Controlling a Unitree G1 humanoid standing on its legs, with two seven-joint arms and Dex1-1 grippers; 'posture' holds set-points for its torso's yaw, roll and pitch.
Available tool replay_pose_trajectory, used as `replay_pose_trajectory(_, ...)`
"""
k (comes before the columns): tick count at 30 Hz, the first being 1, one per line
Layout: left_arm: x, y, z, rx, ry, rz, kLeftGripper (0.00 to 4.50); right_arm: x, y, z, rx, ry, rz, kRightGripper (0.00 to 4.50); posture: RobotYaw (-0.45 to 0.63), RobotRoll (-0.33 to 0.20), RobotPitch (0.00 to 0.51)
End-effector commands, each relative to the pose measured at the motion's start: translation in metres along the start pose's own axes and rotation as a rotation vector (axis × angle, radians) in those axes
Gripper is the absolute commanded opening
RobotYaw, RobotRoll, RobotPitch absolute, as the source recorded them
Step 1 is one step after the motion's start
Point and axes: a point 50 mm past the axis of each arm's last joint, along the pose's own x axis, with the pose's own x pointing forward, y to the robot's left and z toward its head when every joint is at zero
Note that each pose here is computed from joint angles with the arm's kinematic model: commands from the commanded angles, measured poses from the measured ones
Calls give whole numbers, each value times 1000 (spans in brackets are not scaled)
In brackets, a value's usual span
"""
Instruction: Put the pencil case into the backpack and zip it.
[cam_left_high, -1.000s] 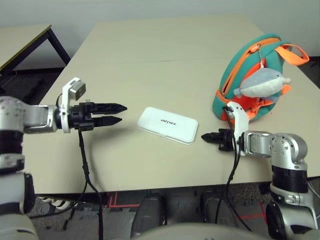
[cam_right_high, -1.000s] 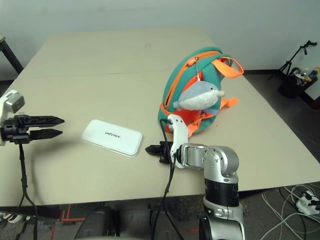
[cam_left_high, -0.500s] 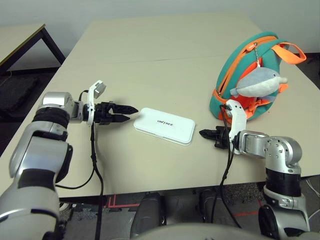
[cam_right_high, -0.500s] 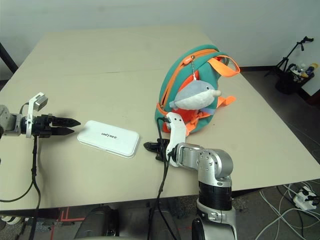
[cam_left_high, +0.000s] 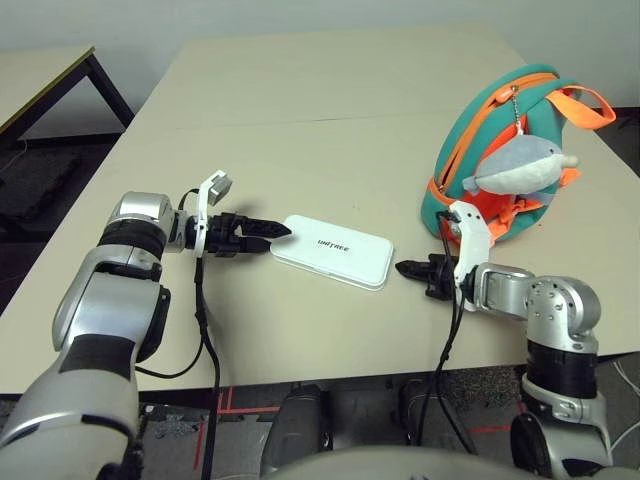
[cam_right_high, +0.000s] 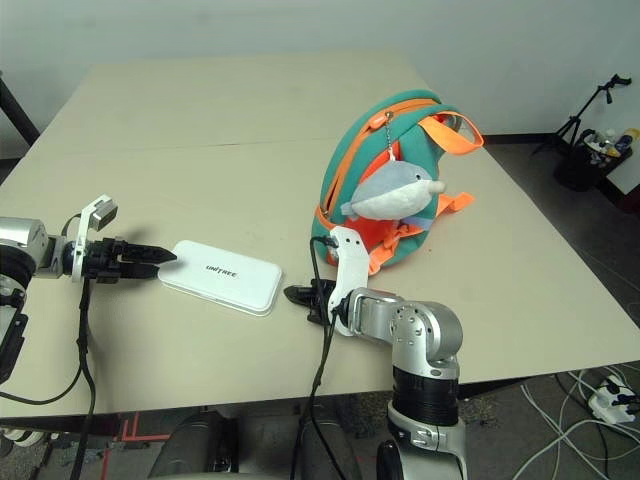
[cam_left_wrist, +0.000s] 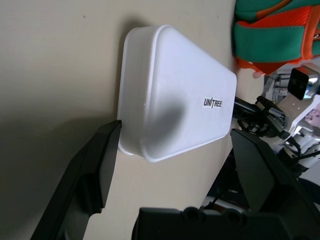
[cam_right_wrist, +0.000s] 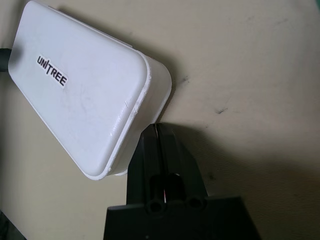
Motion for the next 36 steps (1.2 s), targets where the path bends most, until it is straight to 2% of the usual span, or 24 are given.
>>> replay_pose_trajectory(1,12,4,-12,-48,48,-27,4468,11,9,1,-25,12,31,0,-23,0,82)
replay_pose_trajectory(9,13,7,-20,-71,48,-23,4468,20,15,3,-42,9,61,0,-14,0,83)
replay_pose_trajectory(15,16,-1,-23,-118,62,-52,4468,24,18,3,-52,12,72,0,-11,0,82)
replay_pose_trajectory(20,7,-2,-31,-103,91,-29,4468,23,16,3,-54,8,70,0,-11,0,80)
replay_pose_trajectory(36,-27,-7,3,34,12,95,4468,17,9,-1,-67,9,46,0,-44,0,58)
